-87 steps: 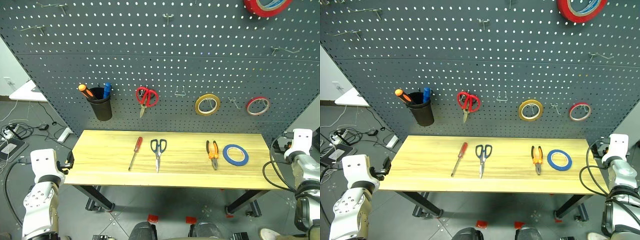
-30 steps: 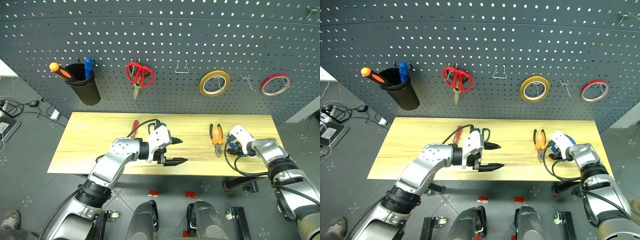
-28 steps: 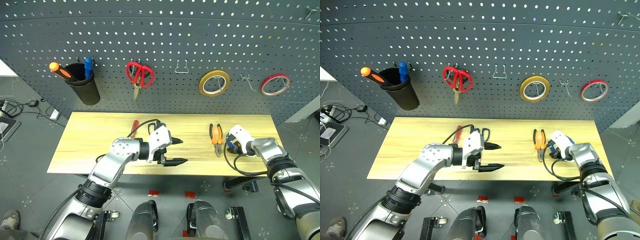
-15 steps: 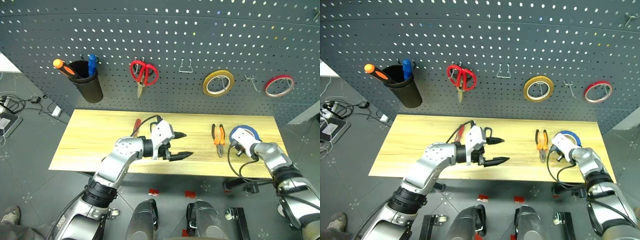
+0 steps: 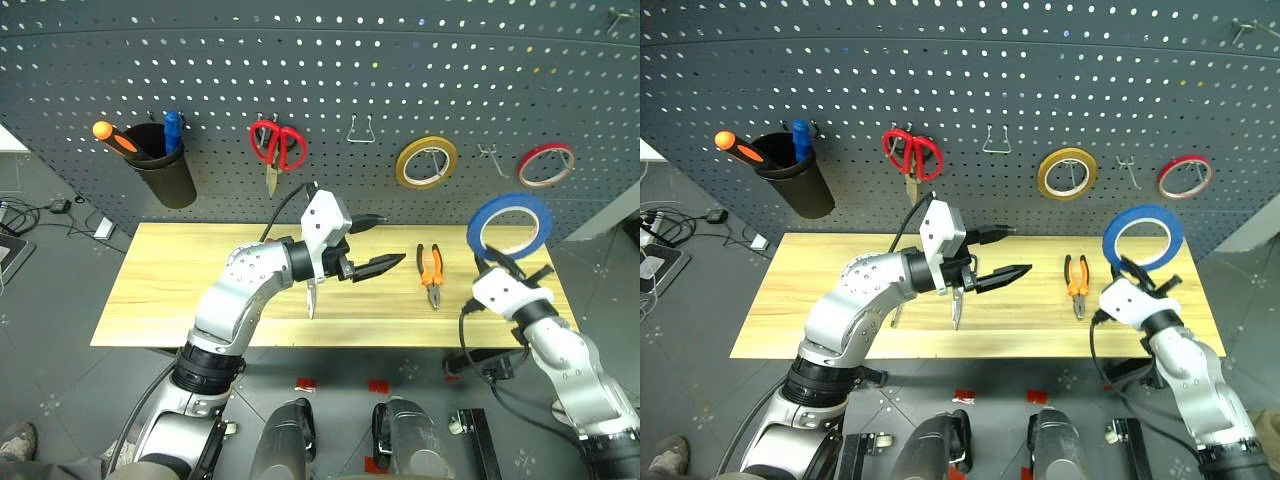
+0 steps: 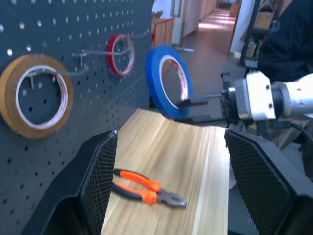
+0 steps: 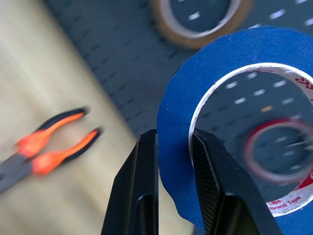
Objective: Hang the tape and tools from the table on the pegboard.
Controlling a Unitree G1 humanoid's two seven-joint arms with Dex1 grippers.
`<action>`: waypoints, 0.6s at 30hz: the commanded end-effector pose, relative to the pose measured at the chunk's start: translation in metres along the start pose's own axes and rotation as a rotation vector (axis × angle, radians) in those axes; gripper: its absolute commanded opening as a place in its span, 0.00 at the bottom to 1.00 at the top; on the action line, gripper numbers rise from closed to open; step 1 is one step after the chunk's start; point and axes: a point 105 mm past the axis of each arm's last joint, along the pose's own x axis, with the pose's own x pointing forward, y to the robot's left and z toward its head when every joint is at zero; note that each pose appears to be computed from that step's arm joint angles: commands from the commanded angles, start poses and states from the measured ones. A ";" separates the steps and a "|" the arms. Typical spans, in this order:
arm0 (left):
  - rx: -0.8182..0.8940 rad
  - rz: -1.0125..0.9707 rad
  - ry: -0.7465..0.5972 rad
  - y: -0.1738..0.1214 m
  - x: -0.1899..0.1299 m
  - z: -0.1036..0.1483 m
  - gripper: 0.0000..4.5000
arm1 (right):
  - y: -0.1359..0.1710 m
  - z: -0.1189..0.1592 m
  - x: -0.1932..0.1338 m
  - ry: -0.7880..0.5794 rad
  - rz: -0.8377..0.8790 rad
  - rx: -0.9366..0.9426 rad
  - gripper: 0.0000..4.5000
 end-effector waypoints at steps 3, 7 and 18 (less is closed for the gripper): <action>0.023 0.012 -0.072 0.005 0.006 0.017 0.82 | -0.028 -0.001 0.029 -0.036 -0.066 0.038 0.15; 0.017 0.025 -0.083 0.007 0.009 0.018 0.82 | -0.029 0.000 0.049 -0.059 -0.040 0.067 0.15; 0.005 0.039 0.015 0.008 -0.004 -0.010 0.82 | 0.012 -0.008 0.037 -0.019 0.086 0.196 0.51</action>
